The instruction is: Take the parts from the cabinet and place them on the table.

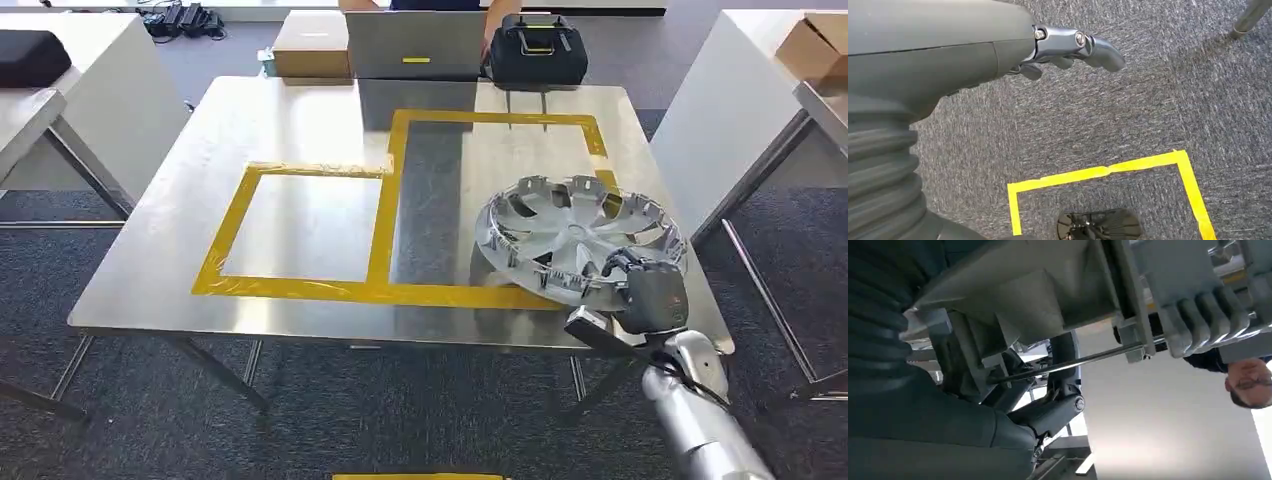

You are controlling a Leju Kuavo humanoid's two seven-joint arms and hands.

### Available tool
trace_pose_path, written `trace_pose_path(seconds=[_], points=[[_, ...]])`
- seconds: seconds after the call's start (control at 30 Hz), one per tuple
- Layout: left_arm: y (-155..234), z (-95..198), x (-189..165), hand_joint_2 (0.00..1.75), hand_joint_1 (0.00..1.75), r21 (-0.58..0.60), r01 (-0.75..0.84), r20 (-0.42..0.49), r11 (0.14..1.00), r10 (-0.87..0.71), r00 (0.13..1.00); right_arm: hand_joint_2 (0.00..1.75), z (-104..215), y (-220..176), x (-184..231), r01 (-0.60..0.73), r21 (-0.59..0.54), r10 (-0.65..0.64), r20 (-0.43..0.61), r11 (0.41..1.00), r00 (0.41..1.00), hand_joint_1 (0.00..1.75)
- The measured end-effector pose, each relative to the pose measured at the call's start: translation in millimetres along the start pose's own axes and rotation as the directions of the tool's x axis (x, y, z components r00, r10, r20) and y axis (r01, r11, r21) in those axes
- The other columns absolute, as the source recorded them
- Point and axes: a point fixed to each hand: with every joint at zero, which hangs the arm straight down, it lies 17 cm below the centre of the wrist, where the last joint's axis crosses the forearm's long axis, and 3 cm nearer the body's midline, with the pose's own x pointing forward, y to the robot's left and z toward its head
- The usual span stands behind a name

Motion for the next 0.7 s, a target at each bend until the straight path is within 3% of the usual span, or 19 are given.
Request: trace_pose_path(seconds=[0.3,0.7], points=[[0,-2,4,1.75,0.0,-0.006,0.025,0.009,1.0,-0.025,1.0,1.75,-22,16,-9,-0.055,0.097,0.056,-0.011,0.994,0.998,1.75],[1,-4,12,1.75,0.0,-0.01,0.045,0.022,0.999,-0.045,0.999,1.75,-65,18,19,-0.057,0.139,0.054,0.031,0.989,0.998,1.75]])
